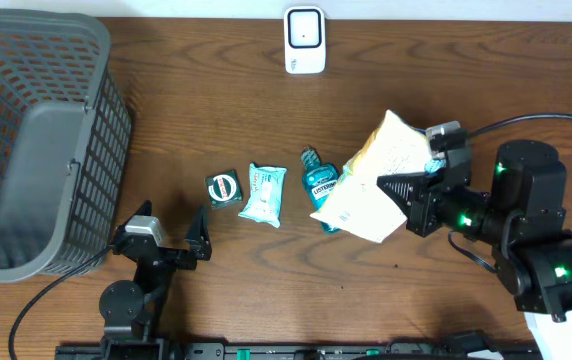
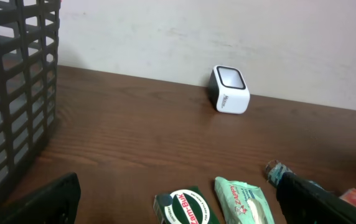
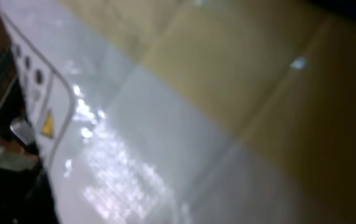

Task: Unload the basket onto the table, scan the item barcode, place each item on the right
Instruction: 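Carry the snack bag with the right gripper toward the white scanner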

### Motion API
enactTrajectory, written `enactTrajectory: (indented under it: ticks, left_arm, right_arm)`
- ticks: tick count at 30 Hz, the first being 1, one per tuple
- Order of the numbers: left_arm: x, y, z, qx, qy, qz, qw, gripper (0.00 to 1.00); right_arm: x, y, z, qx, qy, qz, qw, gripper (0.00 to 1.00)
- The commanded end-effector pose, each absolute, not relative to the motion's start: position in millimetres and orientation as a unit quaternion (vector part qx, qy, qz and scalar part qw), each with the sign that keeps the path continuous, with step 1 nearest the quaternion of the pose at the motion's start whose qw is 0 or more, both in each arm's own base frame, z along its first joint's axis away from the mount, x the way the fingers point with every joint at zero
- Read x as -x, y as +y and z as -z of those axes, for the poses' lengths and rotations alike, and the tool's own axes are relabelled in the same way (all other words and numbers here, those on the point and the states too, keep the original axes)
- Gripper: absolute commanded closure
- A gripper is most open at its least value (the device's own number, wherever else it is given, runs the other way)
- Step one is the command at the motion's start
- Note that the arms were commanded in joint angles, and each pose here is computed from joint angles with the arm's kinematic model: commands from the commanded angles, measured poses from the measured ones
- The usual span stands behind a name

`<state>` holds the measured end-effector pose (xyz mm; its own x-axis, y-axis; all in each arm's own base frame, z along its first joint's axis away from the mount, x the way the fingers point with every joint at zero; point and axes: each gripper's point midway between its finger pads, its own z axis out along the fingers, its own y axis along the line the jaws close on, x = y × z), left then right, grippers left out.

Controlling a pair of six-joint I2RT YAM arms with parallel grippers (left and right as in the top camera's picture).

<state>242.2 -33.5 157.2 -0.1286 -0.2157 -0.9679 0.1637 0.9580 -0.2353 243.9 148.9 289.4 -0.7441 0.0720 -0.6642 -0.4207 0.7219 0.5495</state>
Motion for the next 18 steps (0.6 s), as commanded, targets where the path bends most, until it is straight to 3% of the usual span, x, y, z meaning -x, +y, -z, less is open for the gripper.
enactTrajectory:
  ticks: [1,7,18]
  left_arm:
    - [-241,-35,-142,0.014,0.752,0.143,0.644,0.02]
    - [-241,-34,-142,0.015,0.752,0.143,0.644,0.02]
    - [-241,-35,-142,0.014,0.752,0.143,0.644,0.02]
  right_arm:
    - [-244,151,-287,0.006,0.872,-0.393,0.292,0.99]
    - [-242,161,-285,0.022,0.872,-0.396,0.286,0.99]
    - [-294,176,-299,0.156,0.841,-0.258,0.449,0.99]
